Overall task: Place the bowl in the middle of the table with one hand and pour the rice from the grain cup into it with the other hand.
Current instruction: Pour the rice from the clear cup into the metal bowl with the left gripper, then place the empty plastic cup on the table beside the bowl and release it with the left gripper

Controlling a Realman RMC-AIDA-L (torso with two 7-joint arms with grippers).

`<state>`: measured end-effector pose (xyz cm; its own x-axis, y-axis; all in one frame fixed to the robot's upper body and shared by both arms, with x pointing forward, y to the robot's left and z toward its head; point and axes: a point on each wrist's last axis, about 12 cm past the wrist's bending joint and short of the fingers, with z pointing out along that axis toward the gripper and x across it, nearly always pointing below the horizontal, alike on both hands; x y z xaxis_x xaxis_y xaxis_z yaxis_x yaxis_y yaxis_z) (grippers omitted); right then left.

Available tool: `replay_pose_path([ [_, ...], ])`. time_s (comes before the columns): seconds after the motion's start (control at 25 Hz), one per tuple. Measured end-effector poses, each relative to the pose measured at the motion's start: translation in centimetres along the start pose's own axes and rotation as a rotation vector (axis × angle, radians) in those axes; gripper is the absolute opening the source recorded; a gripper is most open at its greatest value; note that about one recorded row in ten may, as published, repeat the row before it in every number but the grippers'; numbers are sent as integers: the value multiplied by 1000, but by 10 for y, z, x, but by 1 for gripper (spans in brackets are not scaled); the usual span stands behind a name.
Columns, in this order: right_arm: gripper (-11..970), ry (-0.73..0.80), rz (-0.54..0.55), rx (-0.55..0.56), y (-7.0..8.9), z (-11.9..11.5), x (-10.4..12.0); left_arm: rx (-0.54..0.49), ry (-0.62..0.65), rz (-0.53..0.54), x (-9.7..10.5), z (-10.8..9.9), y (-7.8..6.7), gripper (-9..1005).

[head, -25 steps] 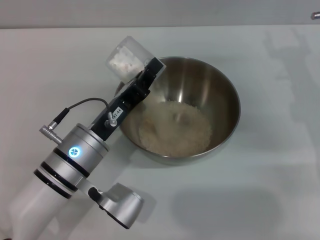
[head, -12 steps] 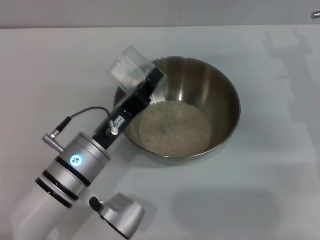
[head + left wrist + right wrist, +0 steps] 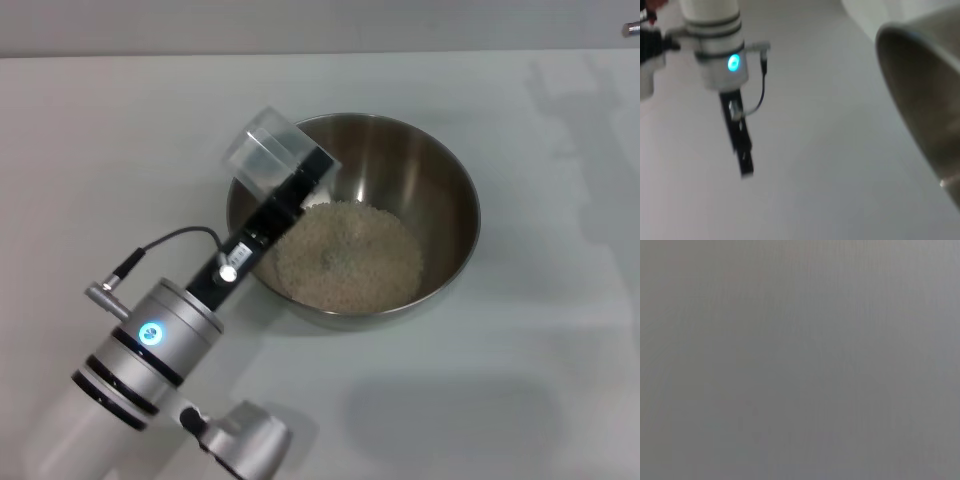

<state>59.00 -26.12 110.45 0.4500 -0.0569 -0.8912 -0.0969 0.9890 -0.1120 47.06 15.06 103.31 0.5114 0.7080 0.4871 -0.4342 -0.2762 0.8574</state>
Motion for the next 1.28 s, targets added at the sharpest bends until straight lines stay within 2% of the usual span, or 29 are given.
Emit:
replay_pose_path([
  [0.08, 752, 1, 0, 0, 0, 0, 0, -5, 38, -49, 5, 1, 1, 56],
  [0.24, 752, 1, 1, 0, 1, 0, 0, -31, 61, -224, 4, 2, 6, 60],
  [0.28, 752, 1, 1, 0, 1, 0, 0, -31, 61, -224, 4, 2, 6, 61],
  [0.32, 752, 2, 2, 0, 1, 0, 0, -78, 97, -384, 7, 2, 12, 62],
  [0.36, 751, 3, 2, 0, 1, 0, 0, -86, 107, -415, 9, 3, 13, 63],
  [0.48, 751, 3, 3, -1, 1, 0, 0, -145, 201, -655, 22, 3, 16, 66],
  [0.56, 751, 1, 8, -1, 1, 0, 0, -200, 288, -881, 36, 3, 15, 67],
  [0.68, 751, -3, 14, -3, 2, 1, -1, -270, 408, -1197, 54, -1, 6, 70],
  [0.76, 751, -5, 15, -6, 3, 1, -1, -307, 482, -1370, 63, -6, -3, 72],
  [0.88, 752, -5, 16, -9, 3, 1, -1, -347, 586, -1573, 73, -12, -17, 75],
  [1.04, 752, -9, 18, -12, 5, 2, -1, -315, 679, -1761, 75, -18, -34, 78],
  [1.28, 752, -16, 21, -10, 6, 5, -3, -212, 763, -1898, 77, -20, -56, 84],
])
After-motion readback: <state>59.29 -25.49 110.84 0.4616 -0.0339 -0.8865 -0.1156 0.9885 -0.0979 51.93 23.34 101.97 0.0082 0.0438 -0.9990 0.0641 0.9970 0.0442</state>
